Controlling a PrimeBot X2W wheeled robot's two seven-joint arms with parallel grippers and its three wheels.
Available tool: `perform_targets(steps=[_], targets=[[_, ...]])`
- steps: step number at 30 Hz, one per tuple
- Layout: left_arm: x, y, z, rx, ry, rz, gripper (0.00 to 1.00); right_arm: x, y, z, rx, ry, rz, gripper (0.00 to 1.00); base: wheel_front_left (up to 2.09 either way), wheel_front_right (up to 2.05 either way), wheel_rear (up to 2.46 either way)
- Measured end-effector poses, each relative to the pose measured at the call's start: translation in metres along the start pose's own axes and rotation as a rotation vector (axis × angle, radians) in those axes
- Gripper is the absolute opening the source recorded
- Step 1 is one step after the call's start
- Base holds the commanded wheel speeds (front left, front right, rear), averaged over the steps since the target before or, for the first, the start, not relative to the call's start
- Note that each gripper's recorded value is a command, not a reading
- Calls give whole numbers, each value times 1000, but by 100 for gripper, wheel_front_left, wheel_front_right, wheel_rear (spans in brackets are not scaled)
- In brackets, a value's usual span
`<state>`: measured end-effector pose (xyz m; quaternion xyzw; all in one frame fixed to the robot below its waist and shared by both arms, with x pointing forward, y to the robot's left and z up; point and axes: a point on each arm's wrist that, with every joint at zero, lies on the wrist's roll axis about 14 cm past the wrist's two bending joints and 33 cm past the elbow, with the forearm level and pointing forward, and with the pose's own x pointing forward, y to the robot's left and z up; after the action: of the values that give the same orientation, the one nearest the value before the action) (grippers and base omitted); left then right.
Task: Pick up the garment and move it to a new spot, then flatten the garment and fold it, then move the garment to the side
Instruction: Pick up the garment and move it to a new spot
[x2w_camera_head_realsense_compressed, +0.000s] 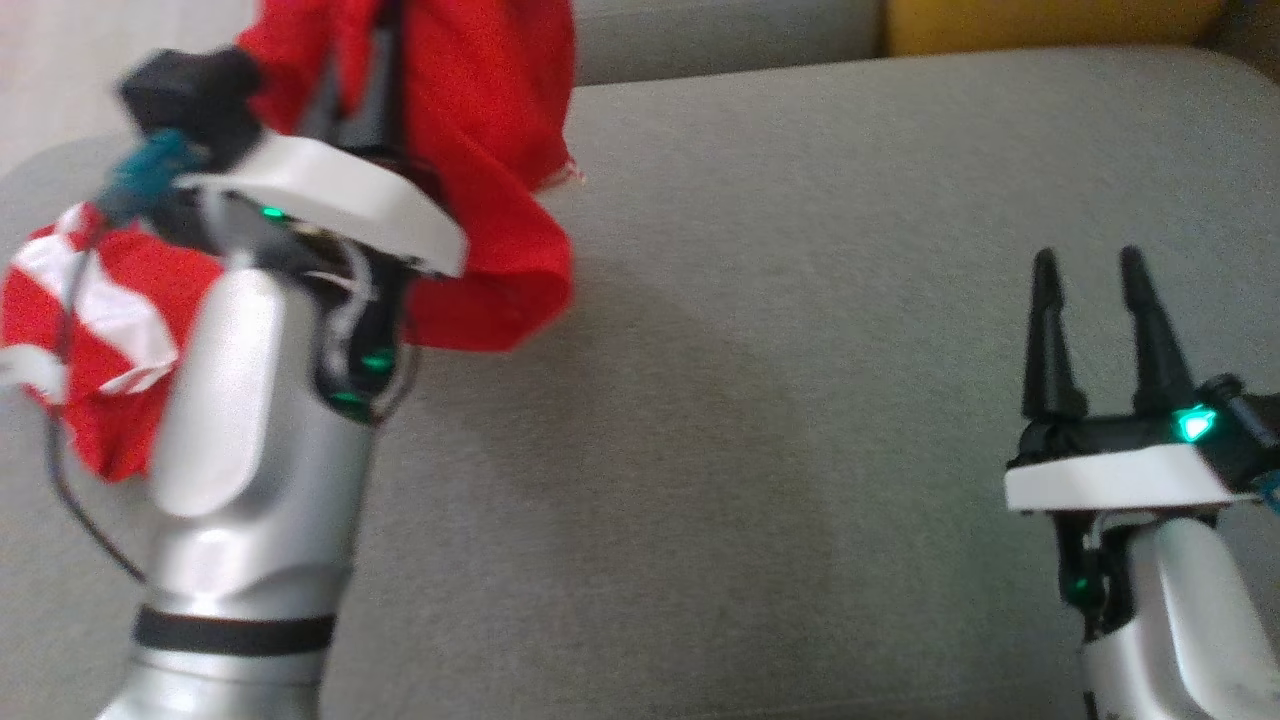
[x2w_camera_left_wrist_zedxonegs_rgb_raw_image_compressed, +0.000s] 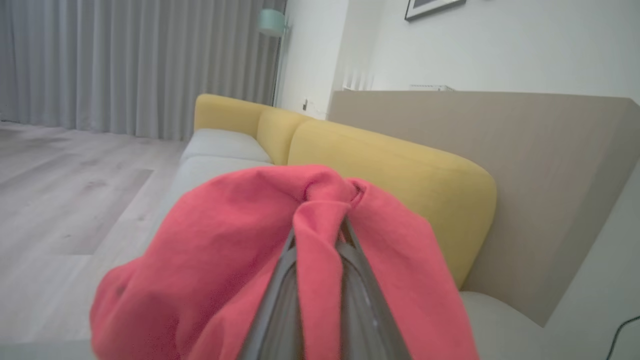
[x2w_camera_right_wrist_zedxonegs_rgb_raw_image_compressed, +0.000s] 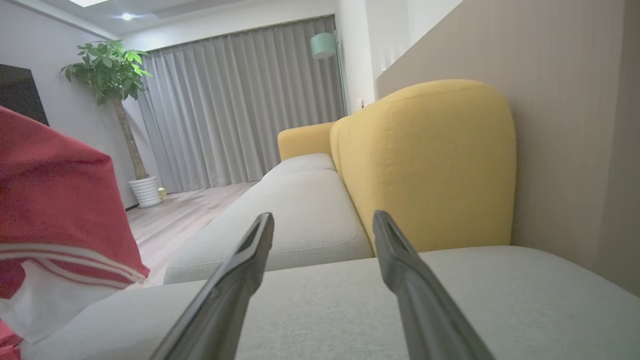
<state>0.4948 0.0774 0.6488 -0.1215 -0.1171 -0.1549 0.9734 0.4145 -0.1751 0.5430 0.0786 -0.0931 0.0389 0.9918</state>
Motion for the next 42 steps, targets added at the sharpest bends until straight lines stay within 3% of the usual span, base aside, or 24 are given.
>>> perform_targets(steps=[5, 12, 13, 14, 18, 21, 26, 30, 34, 35, 42], targets=[[10, -52, -51, -64, 101, -91, 0, -5, -35, 20, -31, -50, -97, 100, 0, 0, 0], [-2, -124, -127, -237, 279, -182, 0, -20, -71, 32, -63, -70, -199, 100, 0, 0, 0], [-5, -135, -137, -240, 311, -205, 62, -22, -74, 31, -68, -67, -209, 100, 0, 0, 0], [-8, -145, -144, -243, 337, -231, 100, -24, -77, 31, -70, -64, -217, 100, 0, 0, 0], [-4, -168, -153, -282, 362, -277, 100, -28, -87, 27, -76, -52, -248, 100, 0, 0, 0], [9, -160, -147, -282, 340, -246, 100, -26, -89, 25, -76, -47, -254, 100, 0, 0, 0], [28, -114, -121, -252, 245, -138, 100, -15, -80, 22, -63, -51, -225, 100, 0, 0, 0], [32, -57, -85, -132, 119, -64, 100, -3, -63, 18, -58, -52, -173, 100, 0, 0, 0], [-4, 2, -78, -30, 97, 24, 100, 7, -41, 13, -48, -48, -110, 100, 0, 0, 0], [-4, 2, -78, -30, 97, 24, 100, 7, -41, 13, -48, -48, -110, 100, 0, 0, 0], [-112, 62, -101, -6, 192, 195, 100, 4, -2, -11, -14, 21, -9, 100, 0, 0, 0]])
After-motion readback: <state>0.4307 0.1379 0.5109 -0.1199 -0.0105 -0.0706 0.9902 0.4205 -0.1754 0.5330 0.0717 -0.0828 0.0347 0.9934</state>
